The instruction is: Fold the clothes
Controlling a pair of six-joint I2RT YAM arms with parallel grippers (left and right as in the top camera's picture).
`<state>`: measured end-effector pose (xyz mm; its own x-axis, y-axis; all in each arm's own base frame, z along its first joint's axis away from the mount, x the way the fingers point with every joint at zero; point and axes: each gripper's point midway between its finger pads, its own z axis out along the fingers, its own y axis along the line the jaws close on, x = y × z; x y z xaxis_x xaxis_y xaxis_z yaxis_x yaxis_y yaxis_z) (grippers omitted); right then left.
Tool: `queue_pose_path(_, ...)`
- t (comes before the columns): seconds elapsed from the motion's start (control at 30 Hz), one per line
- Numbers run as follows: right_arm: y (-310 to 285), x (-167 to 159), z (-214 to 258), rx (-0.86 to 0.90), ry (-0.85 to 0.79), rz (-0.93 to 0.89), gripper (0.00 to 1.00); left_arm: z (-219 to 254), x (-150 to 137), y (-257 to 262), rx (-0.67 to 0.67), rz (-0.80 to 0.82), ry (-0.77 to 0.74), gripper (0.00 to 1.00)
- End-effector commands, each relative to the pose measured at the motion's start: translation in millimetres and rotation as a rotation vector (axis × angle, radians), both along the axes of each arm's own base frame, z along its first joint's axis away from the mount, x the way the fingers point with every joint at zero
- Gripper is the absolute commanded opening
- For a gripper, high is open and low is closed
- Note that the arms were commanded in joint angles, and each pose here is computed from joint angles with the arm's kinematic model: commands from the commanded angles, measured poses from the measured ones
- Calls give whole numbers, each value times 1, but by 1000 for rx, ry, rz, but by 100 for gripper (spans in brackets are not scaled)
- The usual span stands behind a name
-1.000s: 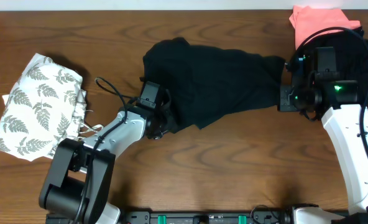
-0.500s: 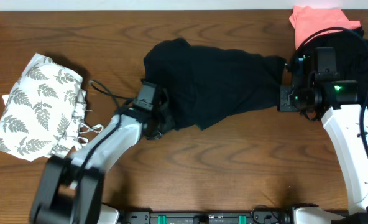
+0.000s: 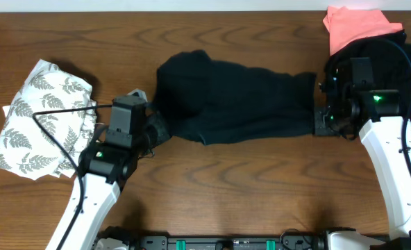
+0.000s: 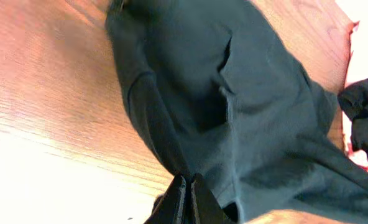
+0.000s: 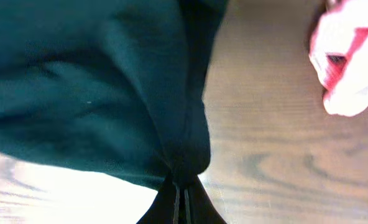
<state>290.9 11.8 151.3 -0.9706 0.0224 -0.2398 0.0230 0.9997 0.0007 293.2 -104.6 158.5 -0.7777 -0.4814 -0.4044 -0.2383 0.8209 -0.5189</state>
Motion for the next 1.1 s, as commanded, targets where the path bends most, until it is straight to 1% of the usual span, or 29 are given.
queue_pose_path(0.0, -13, -4, -2, -56, 19, -50, 1, 6, 1, 13, 74, 10, -41, 6)
queue_pose_path(0.2, -12, -10, -3, -55, 44, -49, 1, 6, 2, 20, 105, 35, -42, 6)
queue_pose_path(0.37, -12, -12, -3, -53, 51, -60, 4, 7, 2, 23, 115, 47, -45, 6)
queue_pose_path(0.4, -13, -13, -4, -52, 55, -69, 9, 6, 2, 23, 115, 48, -42, 6)
queue_pose_path(0.43, -13, -14, -4, -50, 60, -82, 19, 6, 2, 24, 118, 45, -42, 6)
queue_pose_path(0.47, -13, -15, -4, -48, 63, -89, 21, 6, 1, 24, 121, 42, -40, 6)
queue_pose_path(0.6, -13, -16, -4, -45, 68, -109, 21, 2, -3, 26, 140, 36, -18, 6)
queue_pose_path(0.63, -13, -16, -4, -45, 68, -110, 26, 1, -4, 26, 142, 36, -14, 6)
queue_pose_path(0.67, -13, -17, -4, -44, 71, -116, 38, 0, -5, 26, 142, 35, -10, 6)
queue_pose_path(0.7, -13, -18, -5, -42, 76, -127, 54, 0, -6, 26, 142, 34, -7, 6)
queue_pose_path(0.8, -13, -21, -6, -37, 88, -161, 68, -2, -9, 20, 136, -8, 3, 7)
queue_pose_path(0.87, -12, -24, -9, -28, 98, -189, 71, -5, -14, 13, 125, -41, 23, 17)
queue_pose_path(0.93, -12, -29, -15, -28, 118, -204, 73, -11, -20, 8, 131, -66, 52, 32)
queue_pose_path(0.97, -12, -31, -19, -27, 128, -211, 73, -14, -21, 5, 132, -76, 67, 36)
queue_pose_path(1.07, -8, -41, -35, -6, 168, -212, 74, -26, -30, -18, 57, -139, 137, 42)
